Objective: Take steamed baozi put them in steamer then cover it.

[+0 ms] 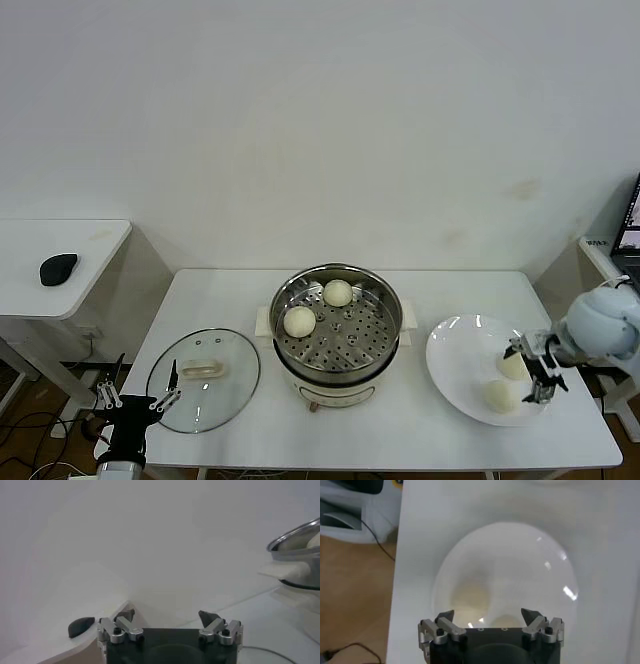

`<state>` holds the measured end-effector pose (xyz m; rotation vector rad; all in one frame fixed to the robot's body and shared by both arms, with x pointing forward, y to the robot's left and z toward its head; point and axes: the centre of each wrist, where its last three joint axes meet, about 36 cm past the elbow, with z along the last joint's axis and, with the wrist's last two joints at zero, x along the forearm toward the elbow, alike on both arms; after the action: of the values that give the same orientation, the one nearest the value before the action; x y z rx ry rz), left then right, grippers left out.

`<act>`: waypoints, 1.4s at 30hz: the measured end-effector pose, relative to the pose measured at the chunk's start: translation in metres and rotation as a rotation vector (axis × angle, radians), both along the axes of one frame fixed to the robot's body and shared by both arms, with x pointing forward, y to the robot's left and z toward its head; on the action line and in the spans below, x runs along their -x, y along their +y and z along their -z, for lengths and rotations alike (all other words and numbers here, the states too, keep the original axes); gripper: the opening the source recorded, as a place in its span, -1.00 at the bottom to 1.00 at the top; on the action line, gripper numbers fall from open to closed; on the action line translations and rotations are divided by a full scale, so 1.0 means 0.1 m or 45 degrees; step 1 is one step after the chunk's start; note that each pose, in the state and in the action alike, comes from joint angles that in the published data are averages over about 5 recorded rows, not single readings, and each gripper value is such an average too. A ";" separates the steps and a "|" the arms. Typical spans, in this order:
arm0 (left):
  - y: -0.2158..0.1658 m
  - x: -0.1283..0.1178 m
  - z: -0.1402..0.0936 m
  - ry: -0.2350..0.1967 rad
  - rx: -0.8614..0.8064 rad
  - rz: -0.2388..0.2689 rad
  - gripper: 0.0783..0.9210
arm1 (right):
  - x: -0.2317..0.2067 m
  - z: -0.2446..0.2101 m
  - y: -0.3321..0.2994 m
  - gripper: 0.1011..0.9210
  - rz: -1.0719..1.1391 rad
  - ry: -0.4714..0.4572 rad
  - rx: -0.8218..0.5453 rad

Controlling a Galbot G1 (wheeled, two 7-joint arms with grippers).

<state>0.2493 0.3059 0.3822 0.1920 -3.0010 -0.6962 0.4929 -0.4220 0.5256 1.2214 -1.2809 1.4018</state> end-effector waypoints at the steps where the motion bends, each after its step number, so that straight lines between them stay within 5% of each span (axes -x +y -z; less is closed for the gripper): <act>1: 0.00 0.00 0.00 0.000 0.000 0.000 0.77 | 0.01 0.05 0.00 0.76 -0.001 0.005 0.003; 16: 0.02 -0.01 0.00 -0.002 0.000 -0.008 0.77 | 0.00 0.57 0.02 0.72 -0.002 0.021 0.007; 26: 0.02 -0.04 0.01 -0.006 0.002 -0.010 0.77 | -0.04 0.69 0.01 0.33 0.016 0.016 -0.001; 42: 0.01 -0.05 0.01 -0.005 0.003 0.004 0.77 | -0.44 -0.02 0.07 0.23 0.033 -0.096 -0.082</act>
<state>0.2546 0.3065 0.3816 0.1883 -3.0062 -0.6939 0.5365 -0.4150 0.5276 1.2004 -1.3987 1.4090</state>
